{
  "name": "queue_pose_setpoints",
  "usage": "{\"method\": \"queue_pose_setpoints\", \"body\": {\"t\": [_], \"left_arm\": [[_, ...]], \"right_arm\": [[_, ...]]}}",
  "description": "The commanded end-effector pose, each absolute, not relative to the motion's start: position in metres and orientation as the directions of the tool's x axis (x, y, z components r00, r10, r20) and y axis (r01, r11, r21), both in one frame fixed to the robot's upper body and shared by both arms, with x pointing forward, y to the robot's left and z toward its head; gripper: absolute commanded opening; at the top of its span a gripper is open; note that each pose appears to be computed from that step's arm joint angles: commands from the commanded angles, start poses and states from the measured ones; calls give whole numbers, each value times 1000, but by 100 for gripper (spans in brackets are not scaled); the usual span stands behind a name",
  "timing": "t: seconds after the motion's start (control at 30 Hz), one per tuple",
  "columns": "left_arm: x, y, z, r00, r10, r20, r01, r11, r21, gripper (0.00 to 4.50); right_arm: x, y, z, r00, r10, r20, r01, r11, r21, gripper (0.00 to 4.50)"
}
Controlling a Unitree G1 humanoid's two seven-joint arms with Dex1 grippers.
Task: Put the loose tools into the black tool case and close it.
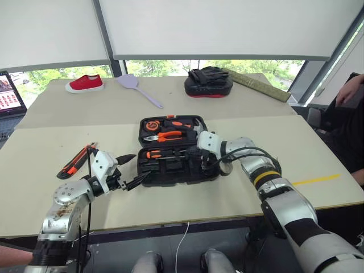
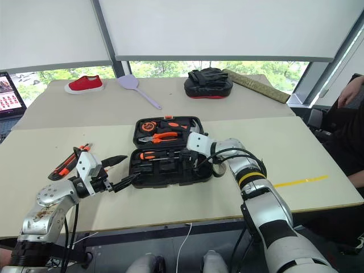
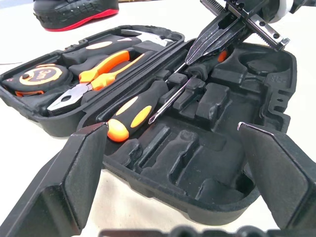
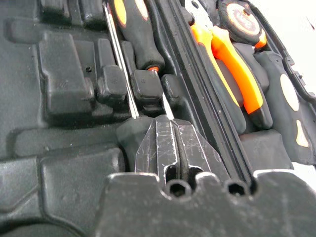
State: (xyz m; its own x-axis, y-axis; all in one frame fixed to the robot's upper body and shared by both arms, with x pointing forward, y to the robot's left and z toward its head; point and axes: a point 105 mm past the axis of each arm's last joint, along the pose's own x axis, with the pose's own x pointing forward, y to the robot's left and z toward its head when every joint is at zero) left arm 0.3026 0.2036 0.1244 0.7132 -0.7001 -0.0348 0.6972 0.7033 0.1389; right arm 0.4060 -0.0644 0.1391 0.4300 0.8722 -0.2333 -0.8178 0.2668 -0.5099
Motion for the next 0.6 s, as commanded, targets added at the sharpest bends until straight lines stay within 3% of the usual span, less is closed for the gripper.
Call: {"method": "queue_pose_setpoints", "body": {"t": [0.03, 0.1, 0.23, 0.4, 0.5, 0.6], "left_arm": [[292, 238, 146, 772, -636, 20, 622, 760, 188, 450], [283, 269, 143, 829, -560, 12, 549, 816, 184, 450], [256, 323, 131, 903, -429, -20, 428, 898, 104, 450], [219, 377, 118, 942, -303, -144, 317, 944, 86, 450], [208, 395, 114, 942, -260, -213, 284, 955, 89, 450], [207, 396, 113, 915, -300, -268, 333, 939, 85, 450]], "right_arm": [[396, -85, 214, 377, 924, 68, -791, 359, -496, 59], [378, -100, 221, 336, 936, 104, -803, 343, -488, 100], [337, -116, 213, 287, 953, 100, -824, 299, -480, 253], [310, -135, 195, 350, 933, 88, -779, 342, -526, 417], [296, -141, 189, 350, 932, 96, -809, 353, -470, 417], [290, -144, 190, 366, 922, 128, -818, 384, -428, 434]]}}
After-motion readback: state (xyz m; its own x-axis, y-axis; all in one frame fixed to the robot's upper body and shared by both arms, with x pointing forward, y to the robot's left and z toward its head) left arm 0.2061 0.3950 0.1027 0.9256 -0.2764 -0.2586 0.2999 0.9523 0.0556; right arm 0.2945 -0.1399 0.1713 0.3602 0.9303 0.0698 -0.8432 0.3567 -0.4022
